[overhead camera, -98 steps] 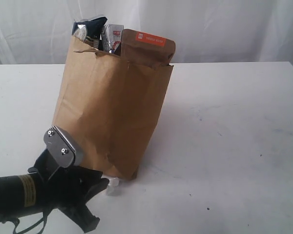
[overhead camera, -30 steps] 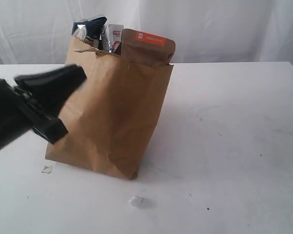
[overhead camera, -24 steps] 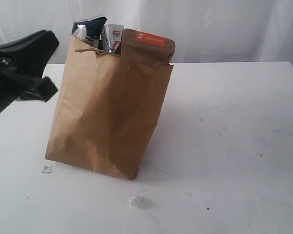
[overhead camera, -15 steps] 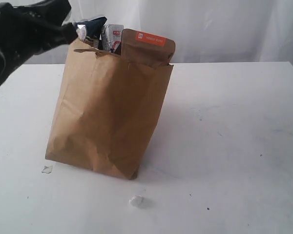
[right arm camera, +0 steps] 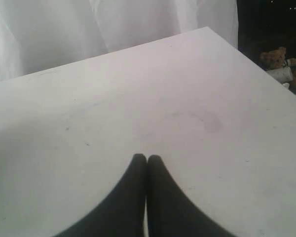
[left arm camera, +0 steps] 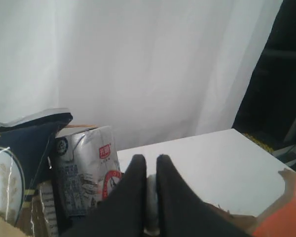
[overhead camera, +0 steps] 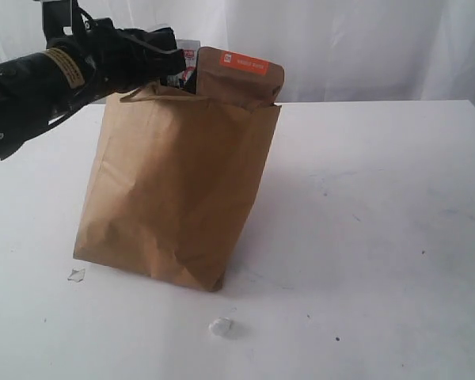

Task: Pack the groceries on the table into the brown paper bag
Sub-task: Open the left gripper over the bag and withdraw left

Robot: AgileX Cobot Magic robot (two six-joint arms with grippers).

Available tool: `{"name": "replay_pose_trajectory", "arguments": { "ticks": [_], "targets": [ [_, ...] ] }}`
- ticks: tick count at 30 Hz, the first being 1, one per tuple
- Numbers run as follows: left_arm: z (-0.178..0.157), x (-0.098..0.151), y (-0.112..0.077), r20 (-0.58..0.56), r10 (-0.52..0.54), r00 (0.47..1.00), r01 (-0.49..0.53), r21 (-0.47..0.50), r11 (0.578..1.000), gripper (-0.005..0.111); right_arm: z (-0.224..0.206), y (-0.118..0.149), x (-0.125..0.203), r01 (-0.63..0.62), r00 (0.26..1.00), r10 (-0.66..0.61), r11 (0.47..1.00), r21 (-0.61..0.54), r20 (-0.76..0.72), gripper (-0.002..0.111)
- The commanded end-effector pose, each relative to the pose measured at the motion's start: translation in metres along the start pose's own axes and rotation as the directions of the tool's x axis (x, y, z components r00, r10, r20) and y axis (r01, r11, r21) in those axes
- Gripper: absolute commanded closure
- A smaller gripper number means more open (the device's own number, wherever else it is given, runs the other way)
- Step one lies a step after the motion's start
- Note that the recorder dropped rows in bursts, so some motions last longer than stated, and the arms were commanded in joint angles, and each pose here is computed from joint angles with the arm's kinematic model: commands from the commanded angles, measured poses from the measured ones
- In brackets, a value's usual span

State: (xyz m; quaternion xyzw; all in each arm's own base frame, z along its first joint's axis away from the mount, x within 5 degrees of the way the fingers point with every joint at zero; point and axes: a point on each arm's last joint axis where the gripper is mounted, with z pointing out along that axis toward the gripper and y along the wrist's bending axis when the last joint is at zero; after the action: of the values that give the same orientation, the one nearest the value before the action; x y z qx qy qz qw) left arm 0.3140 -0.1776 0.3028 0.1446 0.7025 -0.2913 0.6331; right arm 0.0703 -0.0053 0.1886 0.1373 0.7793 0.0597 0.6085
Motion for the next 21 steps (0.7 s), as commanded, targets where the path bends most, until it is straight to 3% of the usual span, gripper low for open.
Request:
{"name": "replay_pose_trajectory", "arguments": {
  "ticks": [1,6,9,15,21],
  "targets": [
    [0.0,-0.001,-0.001,-0.023,0.018,1.0,-0.018,0.009,1.0,0.088,0.0,0.0,0.001,-0.001,1.0,0.001,1.0,-0.004,-0.002,0.108],
    [0.0,-0.001,-0.001,-0.027,-0.073,0.997,0.073,0.014,0.997,0.06,0.0,0.0,0.001,-0.001,1.0,0.001,1.0,-0.004,-0.002,0.108],
    [-0.002,-0.003,-0.002,-0.02,-0.091,0.996,0.092,0.016,0.996,0.051,0.0,0.0,0.001,-0.001,1.0,0.001,1.0,-0.004,-0.002,0.108],
    [-0.015,-0.02,-0.006,-0.001,-0.073,0.997,0.073,-0.001,0.997,0.05,0.0,0.0,0.001,-0.001,1.0,0.001,1.0,-0.004,-0.002,0.108],
    [-0.044,-0.047,-0.007,-0.017,-0.055,0.998,0.053,-0.086,0.995,0.05,0.0,0.0,0.001,-0.001,1.0,0.001,1.0,-0.004,-0.002,0.108]
  ]
}}
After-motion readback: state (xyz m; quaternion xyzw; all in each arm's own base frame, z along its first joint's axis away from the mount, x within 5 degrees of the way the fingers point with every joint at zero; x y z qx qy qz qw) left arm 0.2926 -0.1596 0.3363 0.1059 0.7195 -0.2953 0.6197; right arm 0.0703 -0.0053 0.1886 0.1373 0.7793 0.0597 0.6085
